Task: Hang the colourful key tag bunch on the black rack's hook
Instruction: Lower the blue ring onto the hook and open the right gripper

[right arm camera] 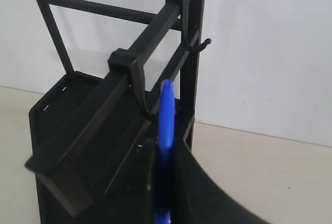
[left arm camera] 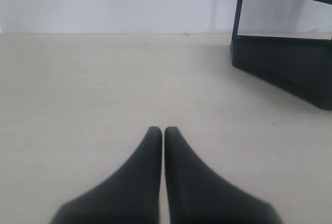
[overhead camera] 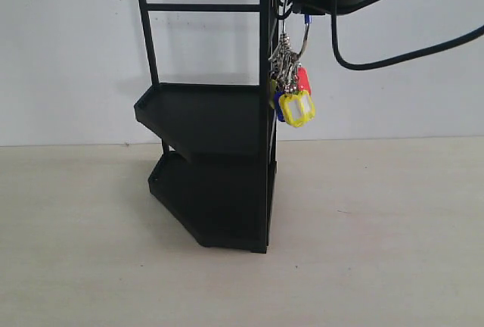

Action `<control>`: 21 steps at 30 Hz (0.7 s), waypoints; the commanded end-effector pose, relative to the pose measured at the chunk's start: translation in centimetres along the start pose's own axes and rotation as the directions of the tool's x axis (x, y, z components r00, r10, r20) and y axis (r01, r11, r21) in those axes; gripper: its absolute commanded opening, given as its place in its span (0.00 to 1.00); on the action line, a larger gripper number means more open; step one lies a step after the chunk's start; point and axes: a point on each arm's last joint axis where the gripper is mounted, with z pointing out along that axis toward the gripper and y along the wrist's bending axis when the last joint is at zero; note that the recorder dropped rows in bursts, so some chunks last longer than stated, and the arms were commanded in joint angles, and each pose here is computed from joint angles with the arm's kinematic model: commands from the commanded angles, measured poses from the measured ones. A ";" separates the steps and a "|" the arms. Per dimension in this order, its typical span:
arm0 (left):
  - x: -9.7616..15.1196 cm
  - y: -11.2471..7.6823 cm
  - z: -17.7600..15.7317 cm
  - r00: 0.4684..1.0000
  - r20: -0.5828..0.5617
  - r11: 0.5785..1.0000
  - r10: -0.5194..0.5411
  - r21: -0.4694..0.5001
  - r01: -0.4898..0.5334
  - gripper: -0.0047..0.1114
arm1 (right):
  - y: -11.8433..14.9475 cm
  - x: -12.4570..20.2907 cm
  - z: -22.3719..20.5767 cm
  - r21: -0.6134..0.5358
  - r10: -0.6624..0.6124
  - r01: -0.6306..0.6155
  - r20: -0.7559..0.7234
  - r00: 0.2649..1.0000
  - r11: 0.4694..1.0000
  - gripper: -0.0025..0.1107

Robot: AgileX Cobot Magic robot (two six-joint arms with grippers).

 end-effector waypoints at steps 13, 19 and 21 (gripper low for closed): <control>-0.2 0.0 0.0 1.000 0.019 1.000 -0.018 -0.002 0.018 0.08 | 0.4 -0.3 -0.4 -0.043 0.060 -0.061 -0.009 0.998 0.997 0.44; -0.2 0.0 0.0 1.000 0.019 1.000 -0.018 -0.002 0.018 0.08 | -0.5 -0.5 -2.3 0.009 0.072 -0.071 -0.048 0.996 0.997 0.43; -0.2 0.0 0.0 1.000 0.019 1.000 -0.018 -0.002 0.018 0.08 | -1.3 -0.7 -3.7 0.056 0.046 -0.042 -0.068 0.997 0.998 0.33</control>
